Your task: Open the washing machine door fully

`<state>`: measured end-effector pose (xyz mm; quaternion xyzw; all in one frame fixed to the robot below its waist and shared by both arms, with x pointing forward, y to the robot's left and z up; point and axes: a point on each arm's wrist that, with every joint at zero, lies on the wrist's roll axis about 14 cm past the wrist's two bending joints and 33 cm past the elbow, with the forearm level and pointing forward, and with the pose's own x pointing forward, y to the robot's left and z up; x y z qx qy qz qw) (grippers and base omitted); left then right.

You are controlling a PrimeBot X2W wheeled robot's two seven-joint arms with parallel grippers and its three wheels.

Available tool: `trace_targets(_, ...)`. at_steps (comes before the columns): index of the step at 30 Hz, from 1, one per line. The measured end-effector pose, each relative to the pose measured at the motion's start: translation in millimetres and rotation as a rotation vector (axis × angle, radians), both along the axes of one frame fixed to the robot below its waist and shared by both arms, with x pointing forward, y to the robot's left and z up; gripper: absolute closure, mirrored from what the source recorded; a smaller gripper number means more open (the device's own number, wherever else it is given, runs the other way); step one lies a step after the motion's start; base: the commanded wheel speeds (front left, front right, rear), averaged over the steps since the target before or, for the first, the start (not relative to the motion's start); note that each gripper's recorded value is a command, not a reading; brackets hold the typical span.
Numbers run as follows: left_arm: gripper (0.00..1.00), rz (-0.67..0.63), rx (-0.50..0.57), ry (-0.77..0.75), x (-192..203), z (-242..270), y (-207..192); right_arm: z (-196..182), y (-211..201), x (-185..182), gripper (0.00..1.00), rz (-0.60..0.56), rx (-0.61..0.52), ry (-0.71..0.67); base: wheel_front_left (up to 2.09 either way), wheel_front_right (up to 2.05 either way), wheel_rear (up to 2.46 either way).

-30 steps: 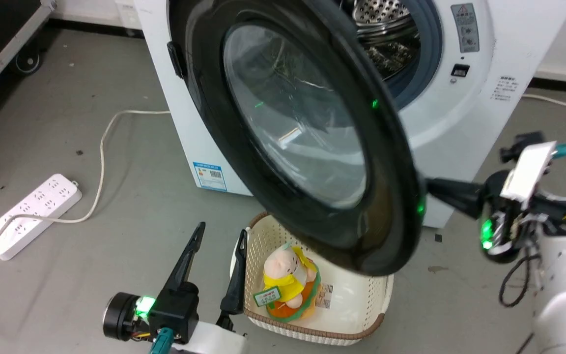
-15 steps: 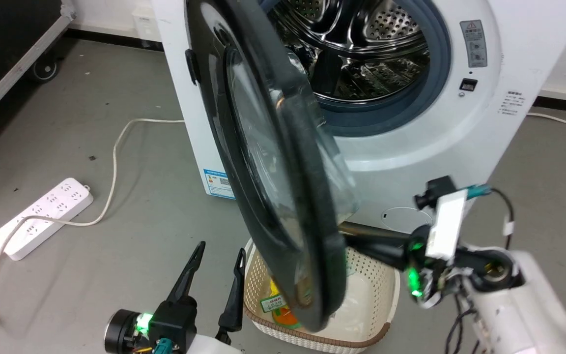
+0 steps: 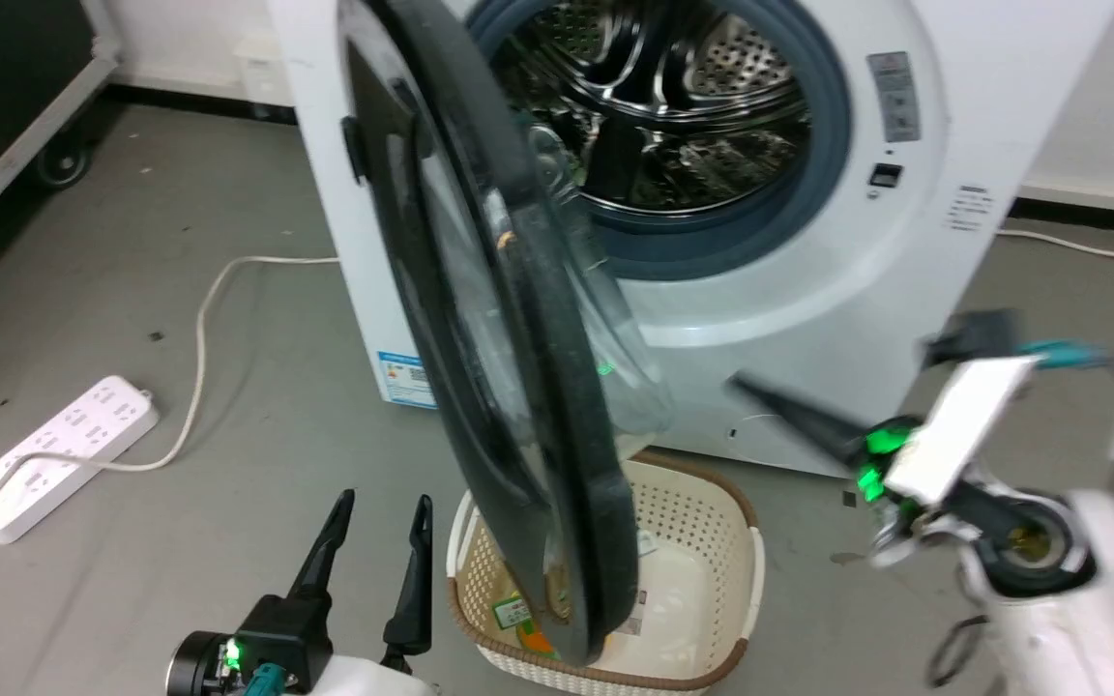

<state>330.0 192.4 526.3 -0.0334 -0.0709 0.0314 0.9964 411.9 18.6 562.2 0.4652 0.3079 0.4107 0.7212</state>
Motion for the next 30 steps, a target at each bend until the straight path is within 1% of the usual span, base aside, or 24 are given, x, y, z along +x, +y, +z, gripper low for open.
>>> trace_targets(3,0.00,-0.016,-0.005,-0.001,4.0,0.0,-2.9,20.9,-38.0,18.5,1.00,-0.190,-0.080,-0.179,0.00,0.00,0.00)
trace_targets(6,0.00,-0.037,-0.008,-0.001,8.2,-0.1,-7.2,45.1,-79.4,29.2,1.00,-0.398,-0.203,-0.413,0.00,0.00,0.00)
trace_targets(7,0.00,-0.041,-0.008,-0.001,9.6,-0.3,-7.7,50.6,-91.4,29.4,1.00,-0.453,-0.265,-0.501,0.00,0.00,0.00)
trace_targets(10,0.00,-0.054,-0.019,0.004,13.9,-2.3,-10.0,51.8,-127.4,25.2,1.00,-0.580,-0.512,-0.760,0.00,0.00,0.00)
trace_targets(14,0.00,-0.080,-0.022,0.014,18.2,-5.8,-15.5,39.4,-169.9,10.7,1.00,-0.700,-0.759,-0.962,0.00,0.00,0.00)
trace_targets(16,0.00,-0.089,-0.022,0.015,19.4,-6.1,-17.7,31.3,-187.7,0.9,1.00,-0.737,-0.868,-1.022,0.00,0.00,0.00)
trace_targets(18,0.00,-0.097,-0.022,0.017,20.4,-6.9,-19.8,21.9,-199.4,-10.8,1.00,-0.772,-0.938,-1.049,0.00,0.00,0.00)
trace_targets(21,0.00,-0.112,-0.021,0.025,21.8,-9.6,-23.2,0.8,-203.0,-30.9,1.00,-0.795,-0.981,-1.023,0.00,0.00,0.00)
trace_targets(23,0.00,-0.119,-0.020,0.035,22.2,-12.8,-25.4,-17.3,-200.0,-44.2,1.00,-0.783,-1.007,-0.993,0.00,0.00,0.00)
trace_targets(24,0.00,-0.124,-0.018,0.039,22.8,-14.1,-26.8,-25.6,-199.7,-49.9,0.86,-0.782,-1.019,-0.972,0.00,0.00,0.00)
trace_targets(25,0.00,-0.134,-0.018,0.045,23.4,-16.0,-28.8,-33.0,-199.3,-54.6,0.54,-0.782,-1.032,-0.953,0.00,0.00,0.00)
trace_targets(26,0.00,-0.143,-0.015,0.051,23.9,-17.9,-30.9,-39.6,-200.1,-58.7,0.00,-0.784,-1.046,-0.933,0.00,0.00,0.00)
trace_targets(30,0.00,-0.164,-0.017,0.067,24.3,-22.9,-35.9,-60.7,-195.2,-72.2,0.00,-0.767,-1.080,-0.874,0.00,0.00,0.00)
